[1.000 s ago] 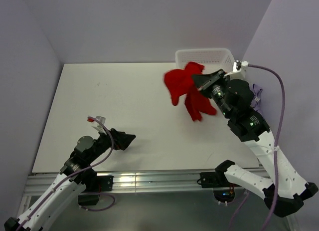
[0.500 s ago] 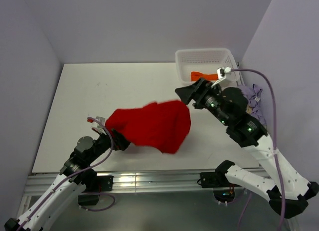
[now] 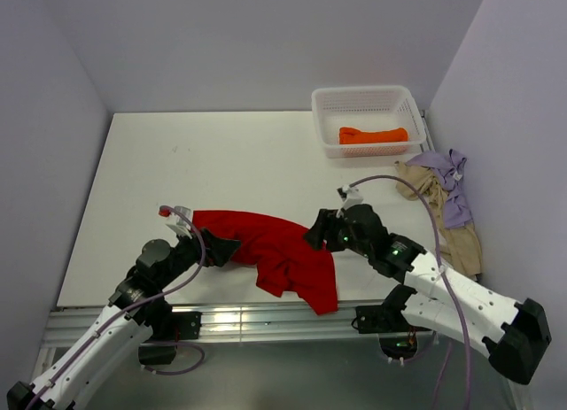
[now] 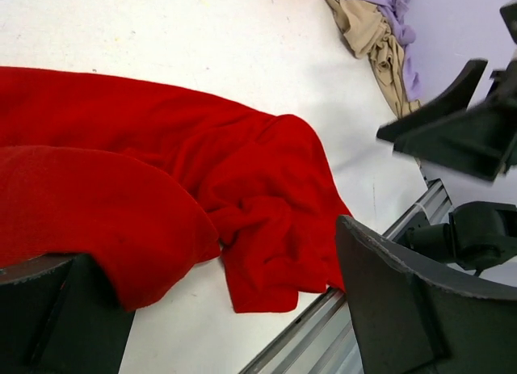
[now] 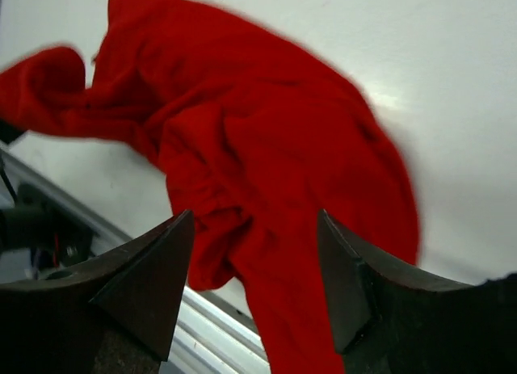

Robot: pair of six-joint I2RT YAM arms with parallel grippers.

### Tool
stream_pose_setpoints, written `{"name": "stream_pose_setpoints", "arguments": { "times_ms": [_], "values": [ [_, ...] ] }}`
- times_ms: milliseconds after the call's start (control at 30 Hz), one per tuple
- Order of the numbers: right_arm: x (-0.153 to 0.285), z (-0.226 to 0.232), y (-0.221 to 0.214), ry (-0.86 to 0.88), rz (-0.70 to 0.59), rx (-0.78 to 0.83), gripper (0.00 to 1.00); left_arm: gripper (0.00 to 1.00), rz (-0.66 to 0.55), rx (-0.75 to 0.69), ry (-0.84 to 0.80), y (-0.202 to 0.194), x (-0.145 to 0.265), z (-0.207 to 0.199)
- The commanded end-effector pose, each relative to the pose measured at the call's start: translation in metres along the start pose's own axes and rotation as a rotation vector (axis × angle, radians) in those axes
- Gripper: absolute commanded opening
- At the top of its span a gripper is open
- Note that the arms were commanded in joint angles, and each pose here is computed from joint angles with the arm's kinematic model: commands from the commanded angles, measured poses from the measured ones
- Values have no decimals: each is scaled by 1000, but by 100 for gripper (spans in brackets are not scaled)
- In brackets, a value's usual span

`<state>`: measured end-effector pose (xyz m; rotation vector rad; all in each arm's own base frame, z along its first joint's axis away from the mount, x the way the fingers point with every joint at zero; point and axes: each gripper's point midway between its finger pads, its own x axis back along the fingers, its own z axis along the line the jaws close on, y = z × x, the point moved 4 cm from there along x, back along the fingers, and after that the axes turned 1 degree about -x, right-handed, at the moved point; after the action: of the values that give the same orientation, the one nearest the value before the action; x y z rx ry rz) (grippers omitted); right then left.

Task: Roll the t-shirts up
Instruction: Move the tshirt to the center of the board, then flatten the tshirt

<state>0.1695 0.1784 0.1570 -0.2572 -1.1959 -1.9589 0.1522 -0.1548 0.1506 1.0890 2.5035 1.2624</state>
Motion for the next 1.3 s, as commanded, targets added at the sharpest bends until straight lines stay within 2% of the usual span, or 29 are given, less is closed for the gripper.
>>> {"name": "stream_pose_setpoints", "arguments": {
  "times_ms": [0,100,233,367,533,633,667,700,733,767,800,833,900,1000,1067,1100,1200,1233,1267],
  "values": [
    [-12,21,-16,68,12,100,68,97,-43,-16,-12,14,-1,-8],
    [-17,43,-40,131,80,144,64,96,-39,-13,-3,13,-2,-6],
    [-20,59,-66,117,135,208,66,96,-42,-9,8,13,-3,-4],
    [-25,70,-87,100,192,260,66,81,-38,-12,3,13,-4,-5],
    [-36,75,-106,101,249,298,66,74,-31,-11,15,13,-5,-4],
    [-41,73,-111,76,262,309,45,62,-29,-9,24,12,-6,-2],
    [-41,72,-112,70,262,310,29,52,-27,-10,21,11,-6,-2],
    [-41,68,-110,47,249,311,22,47,-27,-10,24,12,-7,-2],
    [-38,66,-108,45,236,303,16,30,-29,-9,34,11,-7,0],
    [-36,63,-105,37,220,293,2,20,-28,-10,37,11,-8,1],
    [-34,56,-101,-3,190,295,0,9,-26,-14,39,11,-9,1],
    [-31,52,-97,-25,171,275,0,0,-30,-15,49,13,-9,1],
    [-18,31,-80,-117,77,253,0,0,-19,-11,75,13,-11,4],
    [2,1,-58,-193,-34,127,0,0,-50,4,112,23,-8,4],
    [18,-23,-42,-228,-140,11,0,0,-130,14,141,46,-1,-5],
    [22,-37,-30,-264,-204,-65,0,0,-129,32,184,49,4,-3],
    [33,-46,-16,-180,-313,-193,0,0,-279,102,289,89,24,-10],
    [36,-54,-9,-201,-355,-237,15,0,-298,122,331,99,35,-14],
    [35,-54,-9,-195,-341,-241,26,0,-327,137,355,106,41,-15]
  ]
}}
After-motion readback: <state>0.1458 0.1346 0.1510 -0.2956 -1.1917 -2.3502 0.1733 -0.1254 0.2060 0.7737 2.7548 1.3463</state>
